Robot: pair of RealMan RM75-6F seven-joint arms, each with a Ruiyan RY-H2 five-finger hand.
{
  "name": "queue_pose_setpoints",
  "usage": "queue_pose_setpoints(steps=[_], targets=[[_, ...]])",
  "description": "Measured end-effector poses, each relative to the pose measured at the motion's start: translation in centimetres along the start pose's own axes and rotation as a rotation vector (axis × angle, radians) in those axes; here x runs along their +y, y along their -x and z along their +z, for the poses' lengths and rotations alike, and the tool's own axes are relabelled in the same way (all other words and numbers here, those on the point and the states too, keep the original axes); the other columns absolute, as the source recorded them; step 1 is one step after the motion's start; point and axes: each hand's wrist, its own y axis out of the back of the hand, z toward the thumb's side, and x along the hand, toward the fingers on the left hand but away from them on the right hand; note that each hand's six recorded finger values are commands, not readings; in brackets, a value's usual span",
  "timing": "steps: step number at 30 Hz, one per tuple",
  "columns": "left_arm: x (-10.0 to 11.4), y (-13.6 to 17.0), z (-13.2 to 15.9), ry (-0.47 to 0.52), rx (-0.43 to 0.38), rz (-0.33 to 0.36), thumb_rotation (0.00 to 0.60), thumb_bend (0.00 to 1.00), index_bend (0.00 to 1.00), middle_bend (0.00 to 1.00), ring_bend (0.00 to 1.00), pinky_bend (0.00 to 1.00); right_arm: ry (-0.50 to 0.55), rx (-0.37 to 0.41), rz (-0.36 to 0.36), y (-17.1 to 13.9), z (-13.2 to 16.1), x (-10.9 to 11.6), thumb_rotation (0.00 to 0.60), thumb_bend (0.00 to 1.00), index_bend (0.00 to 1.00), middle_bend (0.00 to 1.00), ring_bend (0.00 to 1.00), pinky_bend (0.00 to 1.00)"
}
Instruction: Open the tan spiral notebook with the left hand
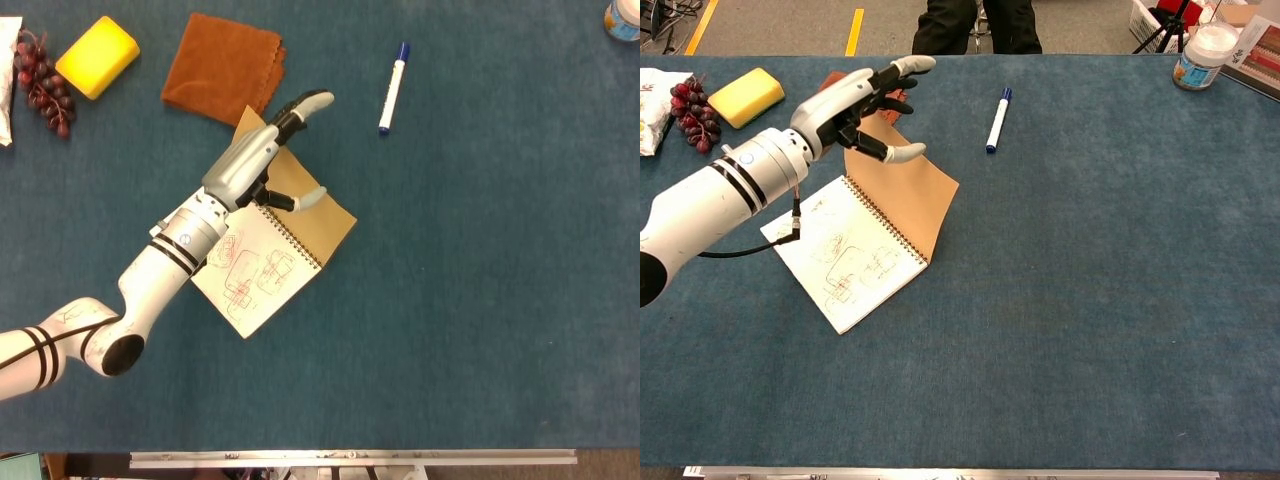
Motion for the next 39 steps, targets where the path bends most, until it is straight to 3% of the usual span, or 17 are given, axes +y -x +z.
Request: queue_pose_setpoints(steps=[14, 26, 39], targets=[[-0.8, -0.3, -0.7, 0.205, 0.019, -0.001, 0.600, 0.27, 0.00, 0.00, 0.00, 0.16, -0.001, -0.002, 0.002, -0.1, 0.0, -0.1, 0.600, 0.23, 0.61, 0.47, 0.43, 0.46], [-2.1, -0.3, -0.4, 0.355, 0.037, -0.049, 0.600, 0.27, 0.00, 0.00, 0.00, 0.17, 0.002, -0.004, 0.000, -0.2, -0.1, 0.0, 0.600, 0.23, 0.61, 0.47, 0.43, 0.46], [2.1, 1.6, -1.1, 0.260, 0.028, 0.004, 0.600, 0.27, 0.00, 0.00, 0.00, 0.17, 0.006, 0.002, 0.008, -0.1, -0.1, -0.3, 0.600, 0.23, 0.61, 0.47, 0.43, 0.46]])
